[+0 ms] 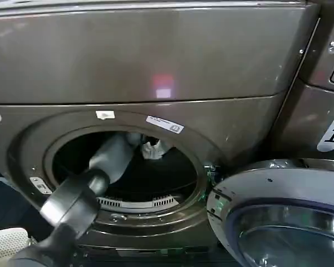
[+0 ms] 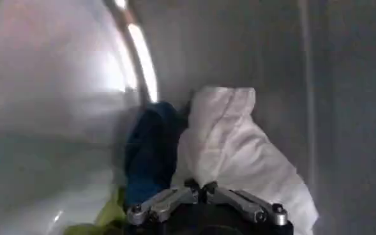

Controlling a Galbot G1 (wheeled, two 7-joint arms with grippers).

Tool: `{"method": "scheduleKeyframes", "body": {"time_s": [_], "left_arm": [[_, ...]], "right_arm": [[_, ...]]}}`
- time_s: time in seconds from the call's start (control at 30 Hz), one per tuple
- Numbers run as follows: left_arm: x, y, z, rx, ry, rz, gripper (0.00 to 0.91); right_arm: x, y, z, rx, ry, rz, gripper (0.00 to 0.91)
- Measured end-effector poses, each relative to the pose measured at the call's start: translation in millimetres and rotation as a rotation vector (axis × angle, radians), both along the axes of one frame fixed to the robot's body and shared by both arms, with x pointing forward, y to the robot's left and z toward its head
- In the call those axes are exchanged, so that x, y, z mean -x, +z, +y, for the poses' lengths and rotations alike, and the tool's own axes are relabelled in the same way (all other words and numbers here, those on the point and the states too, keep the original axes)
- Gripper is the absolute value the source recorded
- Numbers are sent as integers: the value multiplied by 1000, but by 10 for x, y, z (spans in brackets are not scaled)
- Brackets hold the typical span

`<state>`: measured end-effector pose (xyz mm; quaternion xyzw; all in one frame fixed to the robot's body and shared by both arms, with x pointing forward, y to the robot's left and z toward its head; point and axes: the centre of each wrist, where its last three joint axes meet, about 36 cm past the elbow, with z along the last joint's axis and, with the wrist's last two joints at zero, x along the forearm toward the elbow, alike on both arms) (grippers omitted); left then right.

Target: Grasp the clothes from the dryer.

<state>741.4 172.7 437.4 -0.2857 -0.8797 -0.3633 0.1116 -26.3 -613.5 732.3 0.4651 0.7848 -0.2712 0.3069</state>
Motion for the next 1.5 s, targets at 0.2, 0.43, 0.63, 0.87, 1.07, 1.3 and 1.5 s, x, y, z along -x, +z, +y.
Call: {"method": "scheduleKeyframes", "body": {"time_s": [0.2, 0.43, 0.63, 0.87, 1.07, 1.3, 1.5], "left_arm": [[268, -109, -104, 212, 114, -130, 0], [630, -237, -186, 409, 262, -284, 0], [902, -358, -222, 523, 386, -392, 0], [1159, -465, -283, 589, 471, -452, 0], [1225, -476, -318, 612, 505, -481, 0], [1244, -449, -300, 623, 529, -507, 0], [1265, -469, -312, 626, 536, -512, 0]], "right_arm": [[-19, 36, 47, 11, -12, 18, 907], [-32, 50, 63, 22, -24, 28, 907], [11, 71, 36, 29, -45, 7, 907], [32, 102, 32, 28, -42, -18, 907], [59, 126, 23, 32, -43, -27, 907], [49, 143, 32, 35, -37, -33, 907], [69, 161, 53, 35, -39, -39, 907]]}}
